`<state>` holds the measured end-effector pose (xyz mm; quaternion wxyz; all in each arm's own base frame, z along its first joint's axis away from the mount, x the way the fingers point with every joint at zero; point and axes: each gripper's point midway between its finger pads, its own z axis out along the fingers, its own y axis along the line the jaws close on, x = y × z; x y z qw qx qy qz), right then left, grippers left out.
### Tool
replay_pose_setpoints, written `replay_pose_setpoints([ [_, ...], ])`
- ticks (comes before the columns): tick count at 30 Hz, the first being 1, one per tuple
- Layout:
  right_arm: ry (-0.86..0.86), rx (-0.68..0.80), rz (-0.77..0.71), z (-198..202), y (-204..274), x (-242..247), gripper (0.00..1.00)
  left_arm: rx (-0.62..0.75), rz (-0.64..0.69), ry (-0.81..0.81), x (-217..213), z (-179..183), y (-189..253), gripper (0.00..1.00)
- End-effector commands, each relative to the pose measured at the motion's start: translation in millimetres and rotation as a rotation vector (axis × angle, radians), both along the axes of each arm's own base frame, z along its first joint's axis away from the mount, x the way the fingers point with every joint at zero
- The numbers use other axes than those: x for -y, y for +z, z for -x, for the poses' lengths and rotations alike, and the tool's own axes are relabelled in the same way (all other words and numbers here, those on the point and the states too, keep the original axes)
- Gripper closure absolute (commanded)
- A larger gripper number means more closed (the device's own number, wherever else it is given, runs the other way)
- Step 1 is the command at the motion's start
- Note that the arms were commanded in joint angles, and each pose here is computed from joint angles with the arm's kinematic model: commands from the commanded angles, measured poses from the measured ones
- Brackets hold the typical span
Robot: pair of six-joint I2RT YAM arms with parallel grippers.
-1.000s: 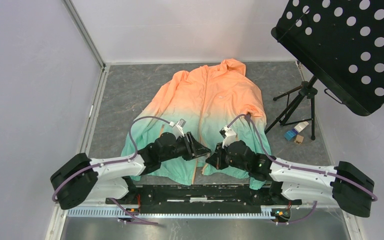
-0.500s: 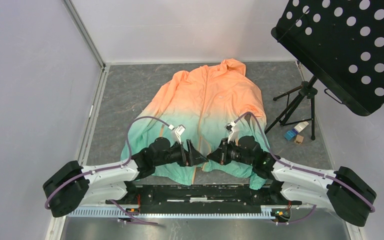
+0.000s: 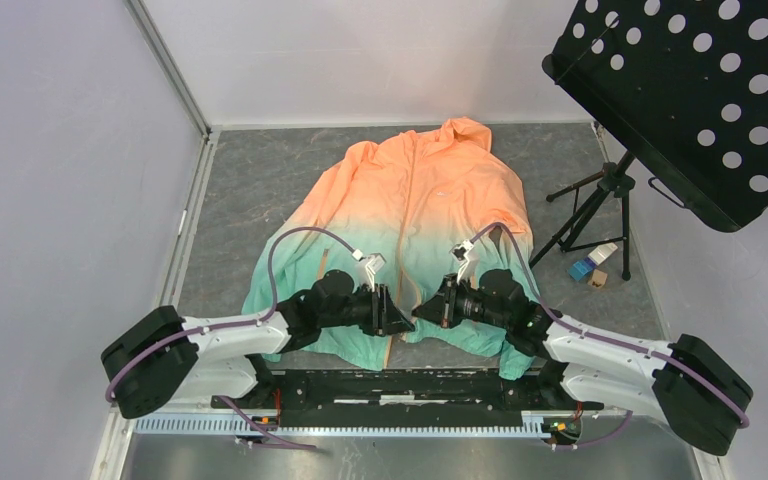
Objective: Zip up the jacket
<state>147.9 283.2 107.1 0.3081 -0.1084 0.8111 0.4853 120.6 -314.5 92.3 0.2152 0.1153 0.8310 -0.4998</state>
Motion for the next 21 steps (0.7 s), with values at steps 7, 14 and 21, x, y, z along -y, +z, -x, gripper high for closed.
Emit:
replay_pose_setpoints([
  [7,-0.101,0.015,-0.042,-18.6,15.9,7.8,1.0,0.08,0.035,-0.082,21.4,5.7,17.6,0.63],
  [14,-0.117,-0.004,-0.031,-18.9,12.2,10.9,0.99,0.105,0.026,-0.043,19.2,1.6,16.8,0.84],
  [21,-0.151,-0.129,0.177,-22.4,-11.3,18.8,0.61,0.14,0.006,-0.024,21.1,-6.8,16.2,0.98],
])
